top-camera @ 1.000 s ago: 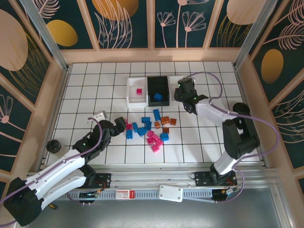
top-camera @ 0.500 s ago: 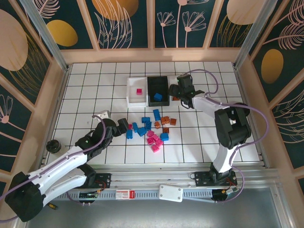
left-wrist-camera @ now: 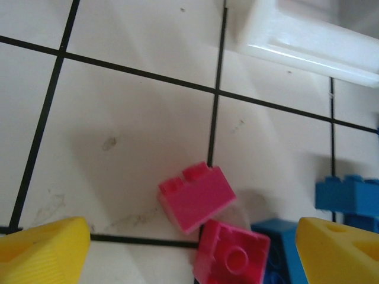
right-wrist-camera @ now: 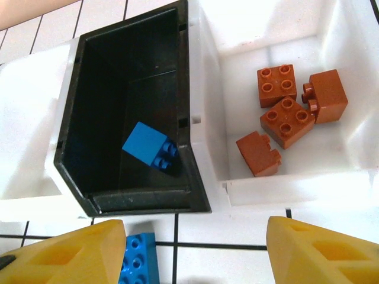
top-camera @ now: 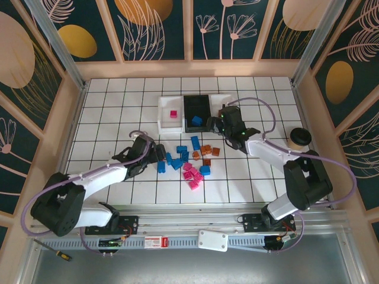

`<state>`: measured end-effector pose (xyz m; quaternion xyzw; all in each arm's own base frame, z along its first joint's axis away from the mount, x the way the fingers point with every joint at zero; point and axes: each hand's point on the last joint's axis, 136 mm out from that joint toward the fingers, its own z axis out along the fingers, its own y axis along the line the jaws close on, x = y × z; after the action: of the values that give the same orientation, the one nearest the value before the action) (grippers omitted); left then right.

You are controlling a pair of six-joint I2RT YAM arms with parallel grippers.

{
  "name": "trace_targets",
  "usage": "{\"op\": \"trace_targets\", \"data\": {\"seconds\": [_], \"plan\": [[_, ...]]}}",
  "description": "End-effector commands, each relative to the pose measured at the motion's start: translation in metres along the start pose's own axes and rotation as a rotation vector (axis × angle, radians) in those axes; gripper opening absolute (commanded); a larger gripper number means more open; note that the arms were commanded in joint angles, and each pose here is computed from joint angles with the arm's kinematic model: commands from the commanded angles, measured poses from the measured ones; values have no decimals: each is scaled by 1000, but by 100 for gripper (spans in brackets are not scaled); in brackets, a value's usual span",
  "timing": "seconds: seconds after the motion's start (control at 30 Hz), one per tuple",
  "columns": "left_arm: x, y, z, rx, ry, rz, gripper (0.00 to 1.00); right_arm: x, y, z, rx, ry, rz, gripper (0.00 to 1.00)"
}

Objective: Sort the legos into containers by color
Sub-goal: Place the lego in the container, then pick up the lego from the center of the table.

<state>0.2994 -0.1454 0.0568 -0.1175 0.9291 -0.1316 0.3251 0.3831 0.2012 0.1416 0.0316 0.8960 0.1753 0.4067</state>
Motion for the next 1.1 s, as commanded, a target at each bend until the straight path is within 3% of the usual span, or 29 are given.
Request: {"op": "trace_targets", "data": {"seconds": [0.0,0.53,0.77,0.9,1.07], "plan": [[-19,-24,5,86,-20,1,87,-8,2,-15,-12,-46,5,64],[-5,8,47,-38,47,-49,56,-15,-5,-48,-15,-110,16,64],[-16,8,33,-38,2,-35,32,-8,-9,-54,-30,-115,46,63],[-36,-7,12,16,-44,-22,30,6,-7,-57,-42,-100,49,63],[-85,-53,-23,151,-129,-6,32,31,-4,-58,-67,-69,56,63]]}}
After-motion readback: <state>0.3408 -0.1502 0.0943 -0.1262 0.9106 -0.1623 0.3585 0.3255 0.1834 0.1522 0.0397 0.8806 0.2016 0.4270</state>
